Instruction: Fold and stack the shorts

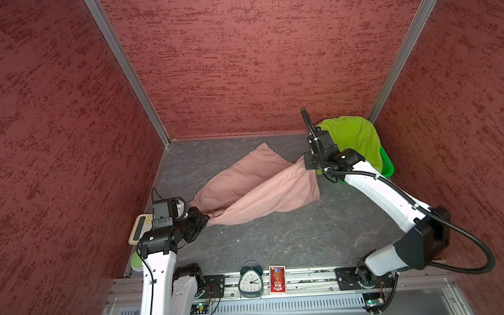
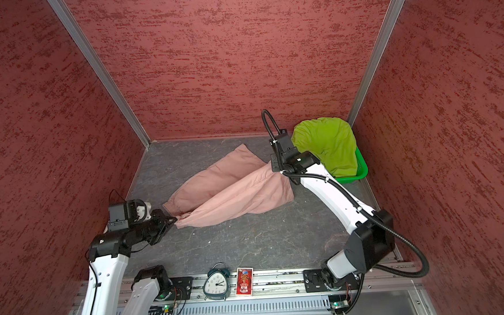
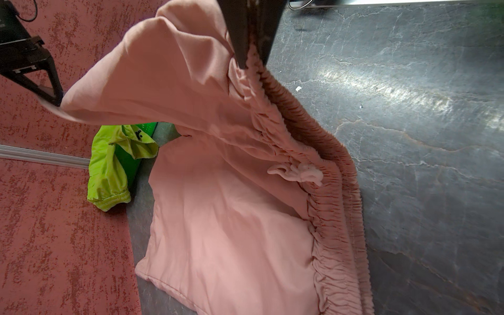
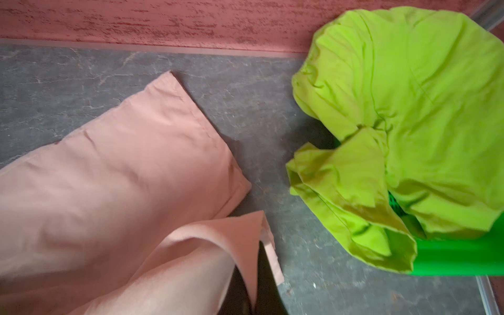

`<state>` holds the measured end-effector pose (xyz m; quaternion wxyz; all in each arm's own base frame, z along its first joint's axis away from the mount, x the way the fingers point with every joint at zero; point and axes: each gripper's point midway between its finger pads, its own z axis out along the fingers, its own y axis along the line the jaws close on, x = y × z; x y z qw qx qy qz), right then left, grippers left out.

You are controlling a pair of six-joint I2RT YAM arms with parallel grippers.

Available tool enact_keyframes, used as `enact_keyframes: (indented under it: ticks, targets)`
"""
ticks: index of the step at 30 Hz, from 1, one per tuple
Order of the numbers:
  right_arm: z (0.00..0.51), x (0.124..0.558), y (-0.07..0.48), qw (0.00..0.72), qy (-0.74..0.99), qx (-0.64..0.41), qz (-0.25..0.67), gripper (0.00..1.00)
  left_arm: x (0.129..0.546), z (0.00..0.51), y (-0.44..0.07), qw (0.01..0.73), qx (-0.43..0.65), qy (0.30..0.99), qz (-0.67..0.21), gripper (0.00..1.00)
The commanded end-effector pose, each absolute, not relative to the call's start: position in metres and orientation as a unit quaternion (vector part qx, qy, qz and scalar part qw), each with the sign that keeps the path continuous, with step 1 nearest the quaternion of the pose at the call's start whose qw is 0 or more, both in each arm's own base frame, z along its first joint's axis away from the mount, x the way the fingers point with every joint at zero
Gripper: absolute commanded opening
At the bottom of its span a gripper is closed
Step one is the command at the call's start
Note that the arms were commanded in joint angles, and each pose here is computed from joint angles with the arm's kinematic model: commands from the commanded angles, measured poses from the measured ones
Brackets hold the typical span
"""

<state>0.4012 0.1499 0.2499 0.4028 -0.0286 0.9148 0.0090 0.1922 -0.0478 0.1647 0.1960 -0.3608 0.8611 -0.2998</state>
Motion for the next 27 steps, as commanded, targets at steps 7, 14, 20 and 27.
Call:
enact_keyframes:
  ticks: [7, 14, 20, 27]
  targets:
    - [0.336, 0.395, 0.149, 0.52, 0.85, -0.074, 0.036, 0.0, 0.19, 0.177, -0.045, 0.196, -0.363, 0.862, -0.294, 0.0]
    - [0.342, 0.403, 0.156, 0.51, 0.853, -0.108, 0.021, 0.0, 0.184, 0.172, -0.049, 0.177, -0.379, 0.853, -0.312, 0.0]
    - [0.319, 0.451, 0.187, 0.477, 0.867, -0.144, 0.016, 0.0, 0.189, 0.166, -0.047, 0.169, -0.407, 0.832, -0.339, 0.0]
    - [0.307, 0.499, 0.211, 0.468, 0.867, -0.169, 0.012, 0.0, 0.203, 0.161, -0.034, 0.162, -0.434, 0.811, -0.356, 0.0]
